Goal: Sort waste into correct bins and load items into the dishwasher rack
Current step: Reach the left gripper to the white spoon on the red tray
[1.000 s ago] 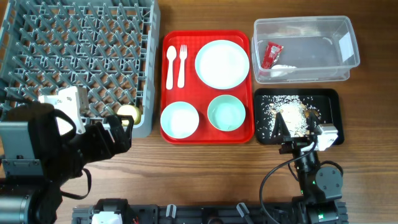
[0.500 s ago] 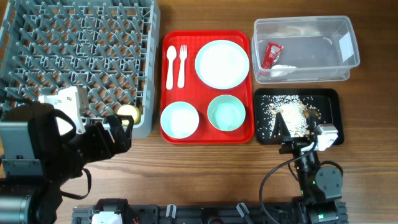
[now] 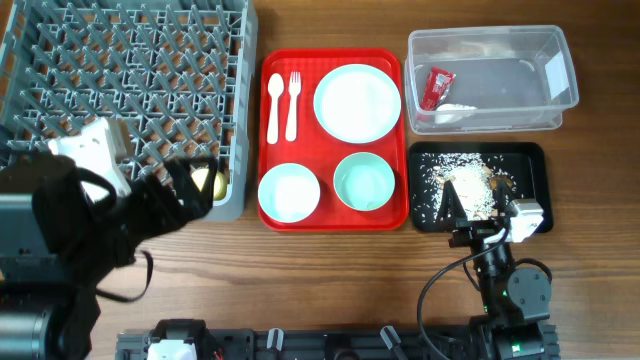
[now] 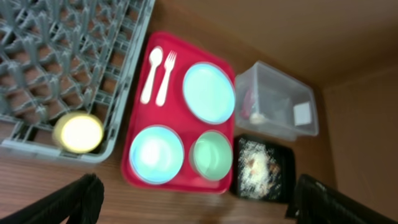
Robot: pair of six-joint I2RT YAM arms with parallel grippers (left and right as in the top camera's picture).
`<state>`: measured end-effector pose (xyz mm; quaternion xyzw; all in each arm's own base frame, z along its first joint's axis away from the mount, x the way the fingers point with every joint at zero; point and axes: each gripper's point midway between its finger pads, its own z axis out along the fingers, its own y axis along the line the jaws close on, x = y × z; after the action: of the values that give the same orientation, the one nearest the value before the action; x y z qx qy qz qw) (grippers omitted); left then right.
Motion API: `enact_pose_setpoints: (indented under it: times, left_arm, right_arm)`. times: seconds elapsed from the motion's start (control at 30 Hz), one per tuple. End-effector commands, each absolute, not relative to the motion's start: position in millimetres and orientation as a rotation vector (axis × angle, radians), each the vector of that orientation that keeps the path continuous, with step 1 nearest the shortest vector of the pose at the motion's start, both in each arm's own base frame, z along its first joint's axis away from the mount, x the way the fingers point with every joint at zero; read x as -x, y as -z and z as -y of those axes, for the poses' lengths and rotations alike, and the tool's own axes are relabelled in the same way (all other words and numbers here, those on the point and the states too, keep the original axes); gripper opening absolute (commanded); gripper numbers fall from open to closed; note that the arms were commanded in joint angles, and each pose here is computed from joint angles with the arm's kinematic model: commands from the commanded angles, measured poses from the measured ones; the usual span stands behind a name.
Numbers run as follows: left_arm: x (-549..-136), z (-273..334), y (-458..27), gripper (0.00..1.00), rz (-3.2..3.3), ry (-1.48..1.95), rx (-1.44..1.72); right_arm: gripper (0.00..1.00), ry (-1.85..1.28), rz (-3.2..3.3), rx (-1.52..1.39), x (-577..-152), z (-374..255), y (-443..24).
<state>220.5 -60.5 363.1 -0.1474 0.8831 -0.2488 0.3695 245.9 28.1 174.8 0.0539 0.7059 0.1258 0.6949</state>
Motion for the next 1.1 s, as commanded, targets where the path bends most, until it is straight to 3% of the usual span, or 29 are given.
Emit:
enact_pose_setpoints:
  times: [0.0, 0.27, 0.43, 0.6, 0.7, 0.87, 1.07]
  left_arm:
    - [-252.3, 69.4, -330.9, 1.00, -2.392, 0.632, 0.446]
    - [-342.9, 118.5, -227.4, 1.00, -2.688, 0.524, 0.379]
    - [-399.1, 150.6, -166.0, 0.99, -2.709, 0.437, 0.137]
    - [-440.6, 144.5, -122.9, 0.83, -2.640, 0.120, 0.099]
    - [-455.8, 160.3, -100.3, 0.82, -2.616, 0.069, -0.085]
    - [-466.8, 158.7, -60.4, 0.64, -2.637, -0.024, -0.126]
    - [-468.5, 154.4, -52.3, 0.64, -2.654, 0.008, 0.006]
  right_arm:
    - [1.00, -0.251, -1.555, -0.126, -245.6, -23.2, -178.7]
    - [1.00, -0.251, -1.555, -0.126, -245.6, -23.2, -178.7]
    - [1.00, -0.251, -1.555, -0.126, -245.6, -23.2, -178.7]
    - [1.00, -0.251, -1.556, -0.125, -245.6, -23.2, -178.6]
    - [1.00, -0.251, -1.555, -0.125, -245.6, -23.2, -178.7]
    - [1.00, -0.251, -1.555, -0.126, -245.6, -23.2, -178.7]
    - [1.00, -0.251, -1.555, -0.125, -245.6, -23.2, -178.7]
